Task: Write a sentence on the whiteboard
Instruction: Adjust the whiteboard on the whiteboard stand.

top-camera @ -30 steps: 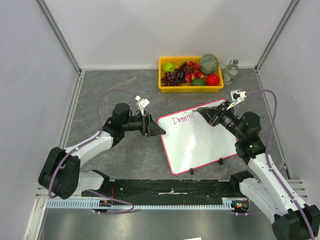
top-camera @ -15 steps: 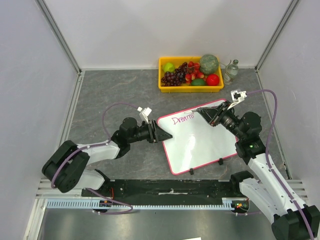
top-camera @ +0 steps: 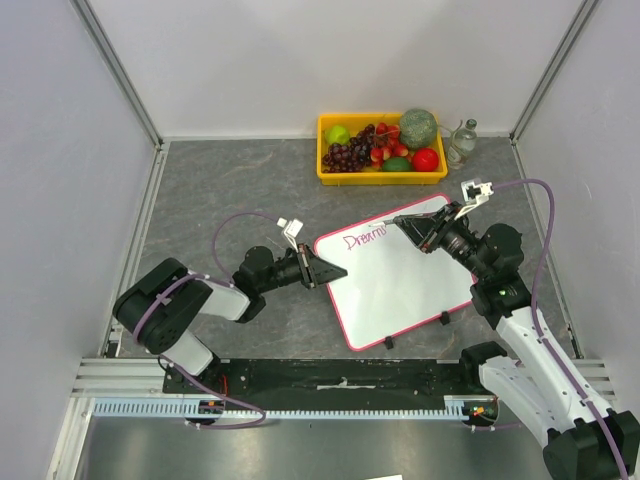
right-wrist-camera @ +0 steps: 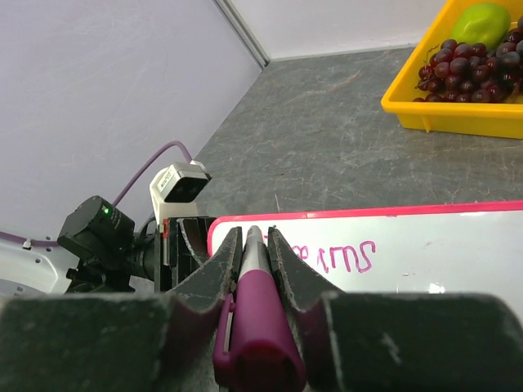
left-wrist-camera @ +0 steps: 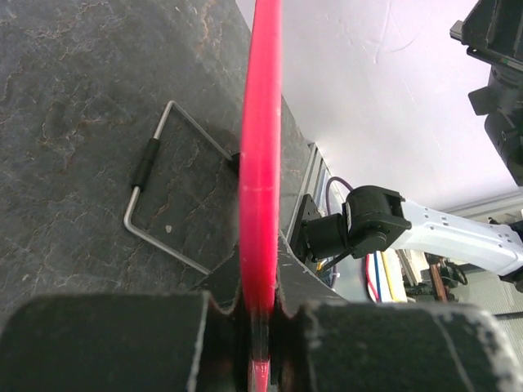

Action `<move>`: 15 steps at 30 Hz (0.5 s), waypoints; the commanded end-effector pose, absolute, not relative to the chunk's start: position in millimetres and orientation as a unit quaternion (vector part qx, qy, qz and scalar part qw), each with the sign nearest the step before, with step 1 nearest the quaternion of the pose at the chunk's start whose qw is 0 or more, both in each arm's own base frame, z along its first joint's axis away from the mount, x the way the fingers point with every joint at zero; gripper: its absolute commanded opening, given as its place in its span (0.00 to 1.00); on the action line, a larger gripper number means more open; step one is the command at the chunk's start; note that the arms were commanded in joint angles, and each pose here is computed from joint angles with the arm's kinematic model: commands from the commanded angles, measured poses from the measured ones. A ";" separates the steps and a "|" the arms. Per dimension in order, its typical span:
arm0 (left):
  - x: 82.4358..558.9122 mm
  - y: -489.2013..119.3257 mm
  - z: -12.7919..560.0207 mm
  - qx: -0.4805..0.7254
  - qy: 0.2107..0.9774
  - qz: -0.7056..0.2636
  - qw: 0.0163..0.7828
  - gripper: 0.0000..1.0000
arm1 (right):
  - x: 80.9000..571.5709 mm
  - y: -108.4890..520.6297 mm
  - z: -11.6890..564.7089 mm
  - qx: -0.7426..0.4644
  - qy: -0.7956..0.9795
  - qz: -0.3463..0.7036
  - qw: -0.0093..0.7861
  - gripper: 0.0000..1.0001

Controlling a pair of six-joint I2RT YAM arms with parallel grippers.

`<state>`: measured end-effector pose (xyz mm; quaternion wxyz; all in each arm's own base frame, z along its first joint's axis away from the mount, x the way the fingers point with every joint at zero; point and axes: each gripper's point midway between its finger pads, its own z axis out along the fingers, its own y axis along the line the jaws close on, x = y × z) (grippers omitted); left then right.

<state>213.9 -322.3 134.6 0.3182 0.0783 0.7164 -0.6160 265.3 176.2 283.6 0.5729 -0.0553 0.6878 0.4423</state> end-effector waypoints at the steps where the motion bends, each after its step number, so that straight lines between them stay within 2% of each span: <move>1: 196.0 -322.4 119.2 0.146 0.721 -0.611 0.292 0.02 | 264.6 173.9 298.2 -0.066 0.674 0.438 0.591 0.00; 15: 174.7 -303.9 100.6 0.257 0.729 -0.611 0.172 0.02 | 265.2 175.3 301.1 -0.076 0.677 0.435 0.589 0.00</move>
